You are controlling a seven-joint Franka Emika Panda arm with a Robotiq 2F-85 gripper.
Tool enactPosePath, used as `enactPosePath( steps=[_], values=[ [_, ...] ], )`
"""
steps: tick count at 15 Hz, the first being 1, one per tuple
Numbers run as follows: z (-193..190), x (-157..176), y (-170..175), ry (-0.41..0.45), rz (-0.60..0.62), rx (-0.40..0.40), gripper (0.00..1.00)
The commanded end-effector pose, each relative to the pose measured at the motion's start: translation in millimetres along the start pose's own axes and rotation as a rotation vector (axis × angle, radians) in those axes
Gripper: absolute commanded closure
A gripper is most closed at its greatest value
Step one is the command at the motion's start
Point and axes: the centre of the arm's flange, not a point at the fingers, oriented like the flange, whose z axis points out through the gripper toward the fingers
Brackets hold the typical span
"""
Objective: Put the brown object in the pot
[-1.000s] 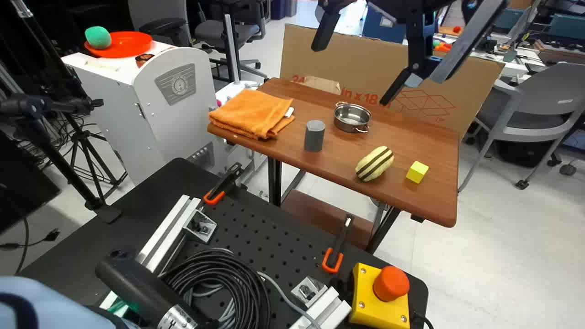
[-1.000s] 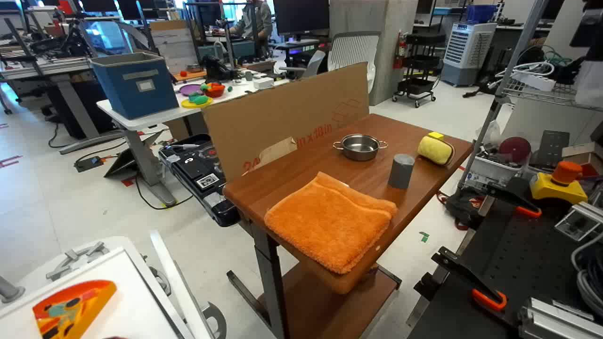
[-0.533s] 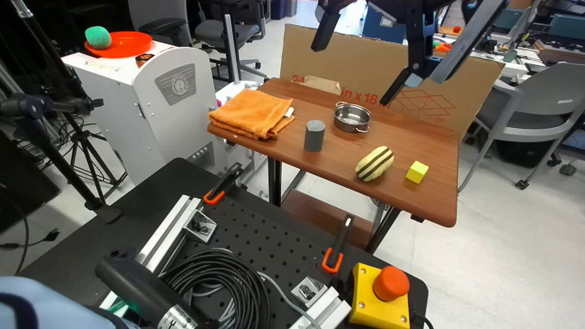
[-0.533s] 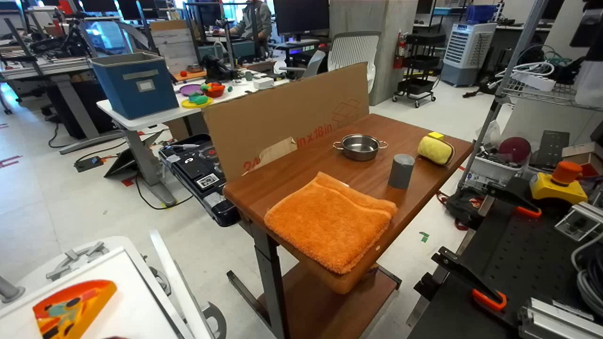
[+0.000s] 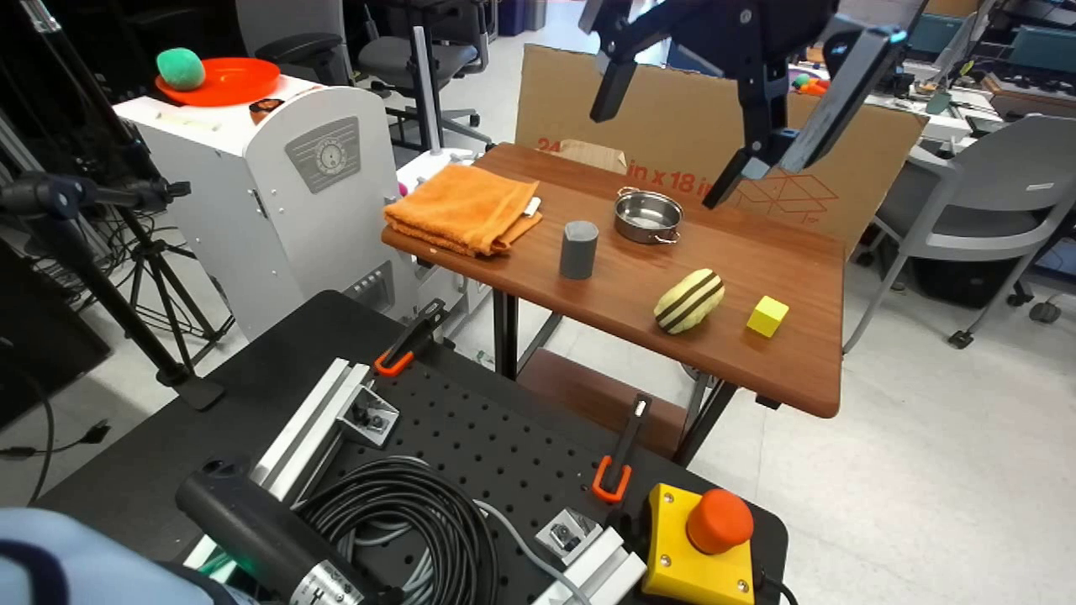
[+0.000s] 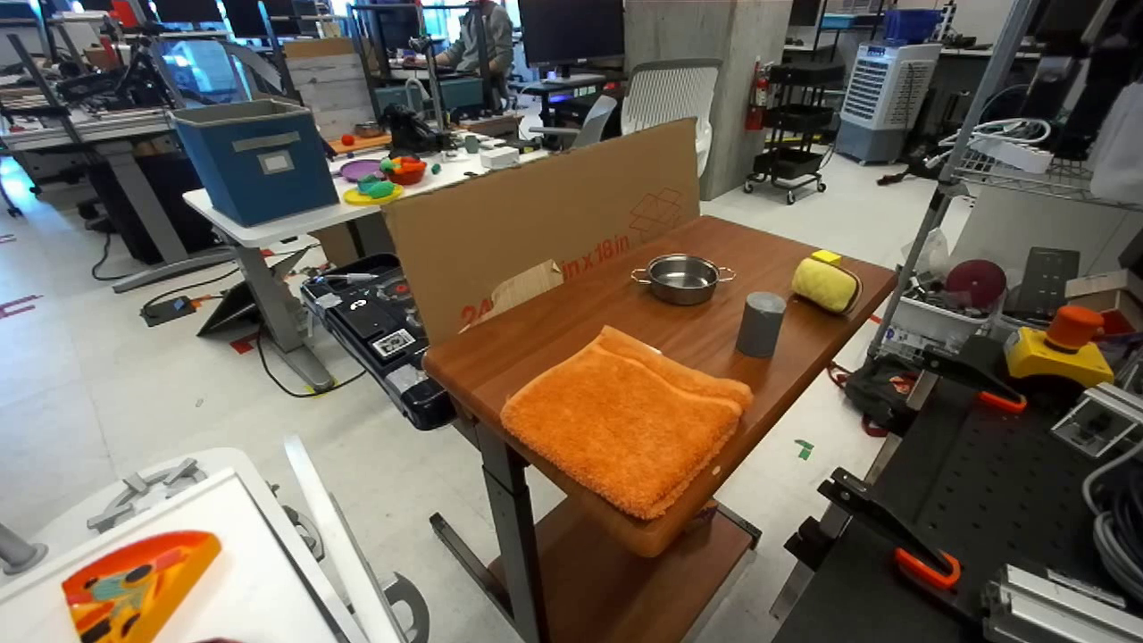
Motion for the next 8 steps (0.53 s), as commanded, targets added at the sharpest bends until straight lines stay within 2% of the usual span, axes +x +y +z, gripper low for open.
enactPosePath(
  steps=[1, 8],
  values=[
    [39.1, 54.5, -13.5, 0.021, 0.026, -0.03, 0.0],
    [115.4, 144.1, -25.4, -0.001, 0.095, -0.163, 0.0]
  ],
)
